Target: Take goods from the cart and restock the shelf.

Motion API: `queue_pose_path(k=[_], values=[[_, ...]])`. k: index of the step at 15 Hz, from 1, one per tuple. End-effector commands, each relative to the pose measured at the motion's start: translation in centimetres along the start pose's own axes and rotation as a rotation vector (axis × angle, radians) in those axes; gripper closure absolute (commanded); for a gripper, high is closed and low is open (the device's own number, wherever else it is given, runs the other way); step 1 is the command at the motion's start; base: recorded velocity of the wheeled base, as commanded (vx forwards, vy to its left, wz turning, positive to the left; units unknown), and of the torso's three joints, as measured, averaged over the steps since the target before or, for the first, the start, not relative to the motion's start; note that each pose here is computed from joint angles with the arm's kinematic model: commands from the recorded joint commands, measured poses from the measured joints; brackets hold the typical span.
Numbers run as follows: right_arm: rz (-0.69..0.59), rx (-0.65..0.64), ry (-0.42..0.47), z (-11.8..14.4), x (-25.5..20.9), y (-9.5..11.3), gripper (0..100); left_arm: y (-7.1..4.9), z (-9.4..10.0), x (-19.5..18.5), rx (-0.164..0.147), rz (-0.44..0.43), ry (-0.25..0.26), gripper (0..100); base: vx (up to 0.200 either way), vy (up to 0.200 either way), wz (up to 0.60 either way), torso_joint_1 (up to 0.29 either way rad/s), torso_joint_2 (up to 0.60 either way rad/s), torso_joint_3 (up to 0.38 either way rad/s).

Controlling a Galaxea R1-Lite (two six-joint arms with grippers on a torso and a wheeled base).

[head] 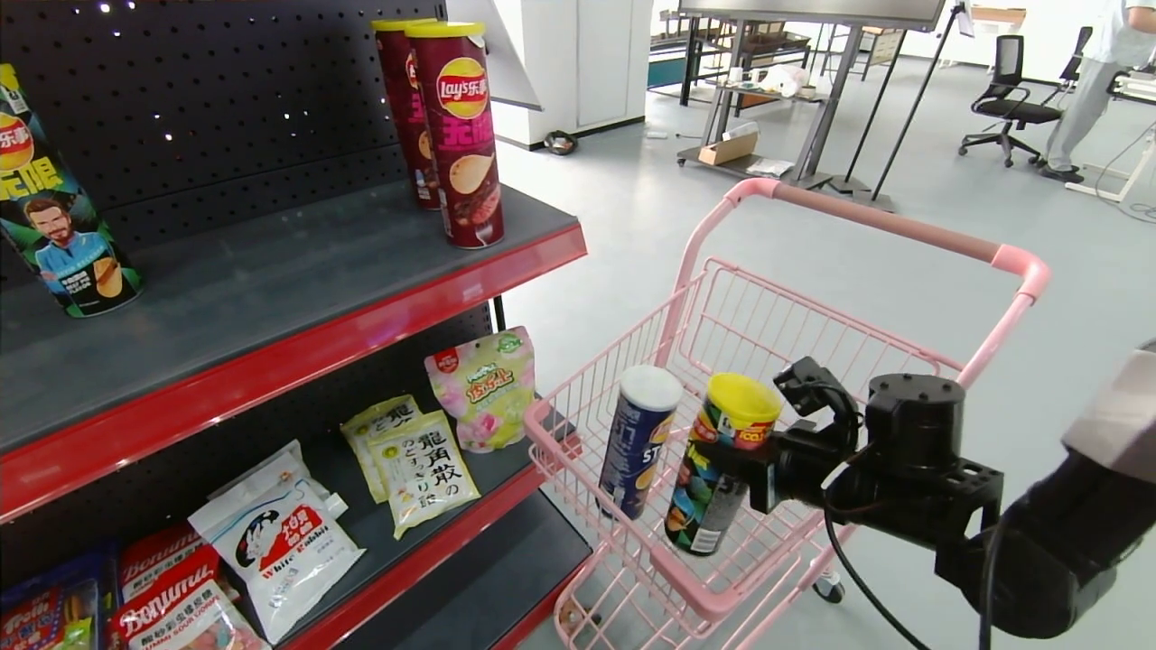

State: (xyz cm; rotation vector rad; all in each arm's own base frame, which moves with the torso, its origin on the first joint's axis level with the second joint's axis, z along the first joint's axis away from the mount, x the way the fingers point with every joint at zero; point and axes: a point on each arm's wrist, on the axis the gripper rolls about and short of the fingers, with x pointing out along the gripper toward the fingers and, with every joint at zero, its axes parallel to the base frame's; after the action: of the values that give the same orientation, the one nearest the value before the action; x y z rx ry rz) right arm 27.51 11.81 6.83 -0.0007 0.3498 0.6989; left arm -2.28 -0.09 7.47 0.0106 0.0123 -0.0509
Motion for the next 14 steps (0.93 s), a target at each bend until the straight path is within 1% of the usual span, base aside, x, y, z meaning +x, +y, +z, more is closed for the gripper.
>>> queue_pose_path(k=[1,3,4,5,6,7,8,9,10,11,12,13,14], values=[[-0.022,-0.051,-0.144,5.1,-4.5,1.5,100,0.0,0.0,0.0,0.000,-0.001,0.000,0,0.000,0.000,0.00,0.000,0.00,0.000],[-0.028,-0.069,-0.160,8.1,-8.2,2.7,100,0.0,0.0,0.0,0.000,-0.001,0.000,0,0.000,0.000,0.00,0.000,0.00,0.000],[-0.047,-0.081,-0.164,9.6,-10.1,3.1,100,0.0,0.0,0.0,0.000,0.000,0.000,0,0.000,0.000,0.00,0.000,0.00,0.000],[-0.073,-0.084,-0.165,10.5,-11.2,3.1,100,0.0,0.0,0.0,0.000,-0.001,0.000,0,0.000,0.000,0.00,0.000,0.00,0.000],[-0.149,-0.097,-0.162,12.3,-13.4,3.0,100,0.0,0.0,0.0,0.000,0.000,0.000,0,0.000,0.000,0.00,0.000,0.00,0.000],[-0.232,-0.095,-0.151,13.2,-15.1,3.0,100,0.0,0.0,0.0,0.001,0.000,0.000,0,0.000,0.000,0.00,0.000,0.00,0.000],[-0.353,-0.089,-0.167,13.8,-18.1,3.5,100,0.0,0.0,0.0,0.001,-0.001,0.000,0,0.000,0.000,0.00,0.000,0.00,0.000],[-0.392,-0.091,-0.180,13.7,-19.2,3.8,100,0.0,0.0,0.0,0.001,-0.001,0.000,0,0.000,0.000,0.00,0.000,0.00,0.000],[-0.469,-0.101,-0.189,12.3,-21.9,4.7,100,0.0,0.0,0.0,0.000,0.000,0.000,0,0.000,0.000,0.00,0.000,0.00,0.000],[-0.521,-0.105,-0.207,10.9,-23.6,5.3,100,0.0,0.0,0.0,0.001,-0.001,0.000,0,0.000,0.000,0.00,0.000,0.00,0.000],[-0.626,-0.136,-0.189,9.6,-25.8,5.8,100,0.0,0.0,0.0,0.001,0.000,0.000,0,0.000,0.000,0.00,0.000,0.00,0.000],[-0.643,-0.150,-0.150,8.3,-27.5,6.8,100,0.0,0.0,0.0,0.000,0.000,0.000,0,0.000,0.000,0.00,0.000,0.00,0.000],[-0.656,-0.138,-0.138,7.3,-29.1,7.8,100,0.0,0.0,0.0,0.001,-0.001,0.000,0,0.000,0.000,0.00,0.000,0.00,0.000]])
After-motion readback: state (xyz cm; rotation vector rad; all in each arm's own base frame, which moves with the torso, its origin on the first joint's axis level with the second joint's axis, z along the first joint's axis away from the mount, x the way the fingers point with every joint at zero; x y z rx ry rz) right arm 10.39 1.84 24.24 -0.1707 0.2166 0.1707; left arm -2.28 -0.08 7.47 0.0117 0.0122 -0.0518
